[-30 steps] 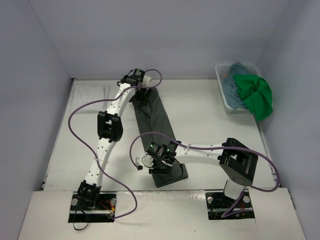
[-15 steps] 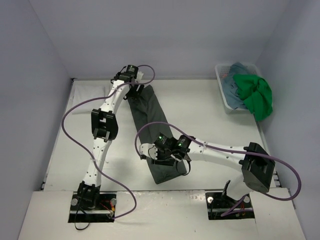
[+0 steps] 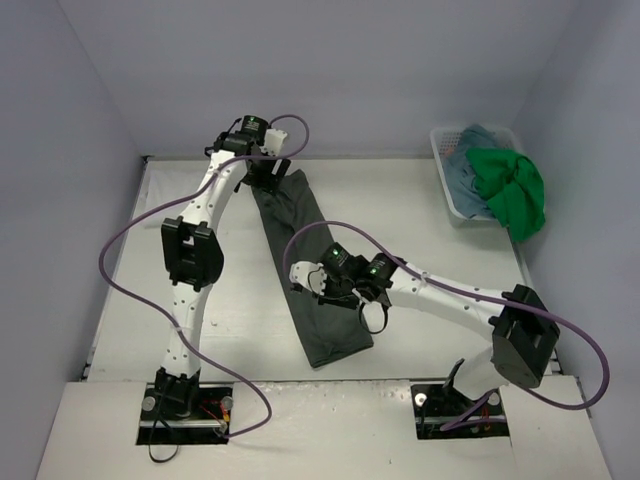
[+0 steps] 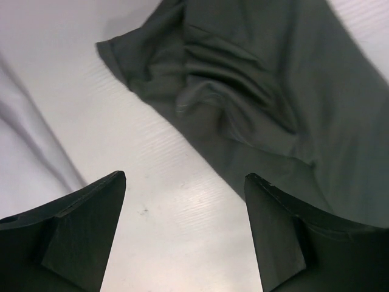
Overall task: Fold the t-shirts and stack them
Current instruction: Fold the tshirt
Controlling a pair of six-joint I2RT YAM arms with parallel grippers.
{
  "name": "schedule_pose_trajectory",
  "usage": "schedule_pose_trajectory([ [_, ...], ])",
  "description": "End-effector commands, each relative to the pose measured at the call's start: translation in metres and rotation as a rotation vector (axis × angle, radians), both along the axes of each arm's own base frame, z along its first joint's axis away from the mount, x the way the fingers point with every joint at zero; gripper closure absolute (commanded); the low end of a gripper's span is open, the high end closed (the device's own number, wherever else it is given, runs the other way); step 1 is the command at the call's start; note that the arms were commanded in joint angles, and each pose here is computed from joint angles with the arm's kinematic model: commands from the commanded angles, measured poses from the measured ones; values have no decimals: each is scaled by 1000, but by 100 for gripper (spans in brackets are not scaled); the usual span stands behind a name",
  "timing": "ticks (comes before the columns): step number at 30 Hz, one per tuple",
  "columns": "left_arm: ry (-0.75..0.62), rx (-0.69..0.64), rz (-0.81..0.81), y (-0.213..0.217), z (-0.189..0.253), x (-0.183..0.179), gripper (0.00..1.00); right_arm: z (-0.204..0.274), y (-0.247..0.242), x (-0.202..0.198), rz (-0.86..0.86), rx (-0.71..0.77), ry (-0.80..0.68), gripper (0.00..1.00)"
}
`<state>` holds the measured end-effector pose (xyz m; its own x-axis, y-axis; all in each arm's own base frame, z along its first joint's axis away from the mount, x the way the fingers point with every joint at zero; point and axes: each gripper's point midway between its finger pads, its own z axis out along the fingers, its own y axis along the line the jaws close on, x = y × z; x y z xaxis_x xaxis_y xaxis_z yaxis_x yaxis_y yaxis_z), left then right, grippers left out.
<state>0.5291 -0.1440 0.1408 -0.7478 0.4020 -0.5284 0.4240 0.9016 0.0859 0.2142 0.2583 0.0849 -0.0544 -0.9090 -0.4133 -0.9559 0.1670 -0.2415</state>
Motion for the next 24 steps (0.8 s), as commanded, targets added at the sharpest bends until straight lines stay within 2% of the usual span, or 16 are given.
schedule_pose_trajectory([
  [1,-35,-158,-68,-28,39,-10,27,41,10,11,-8,102,-67,100],
  [4,43,-201,-96,-43,8,-9,36,32,12,12,-9,114,-23,100],
  [6,49,-211,-101,-48,2,-6,40,22,12,11,-5,94,-5,100],
  [9,56,-216,-114,-55,-11,2,55,14,12,11,4,83,8,100],
  [10,77,-215,-108,-56,-24,4,61,13,13,11,10,81,10,100],
  [11,79,-221,-113,-58,-26,5,73,8,12,11,11,71,18,100],
  [14,94,-231,-111,-63,-40,9,93,0,12,10,22,56,31,100],
  [16,109,-235,-113,-66,-49,9,97,-8,10,10,22,40,42,100],
  [22,134,-179,-87,-56,-66,7,99,-22,9,6,31,23,72,100],
  [24,110,-150,-79,-50,-56,7,100,-24,9,5,30,19,75,100],
])
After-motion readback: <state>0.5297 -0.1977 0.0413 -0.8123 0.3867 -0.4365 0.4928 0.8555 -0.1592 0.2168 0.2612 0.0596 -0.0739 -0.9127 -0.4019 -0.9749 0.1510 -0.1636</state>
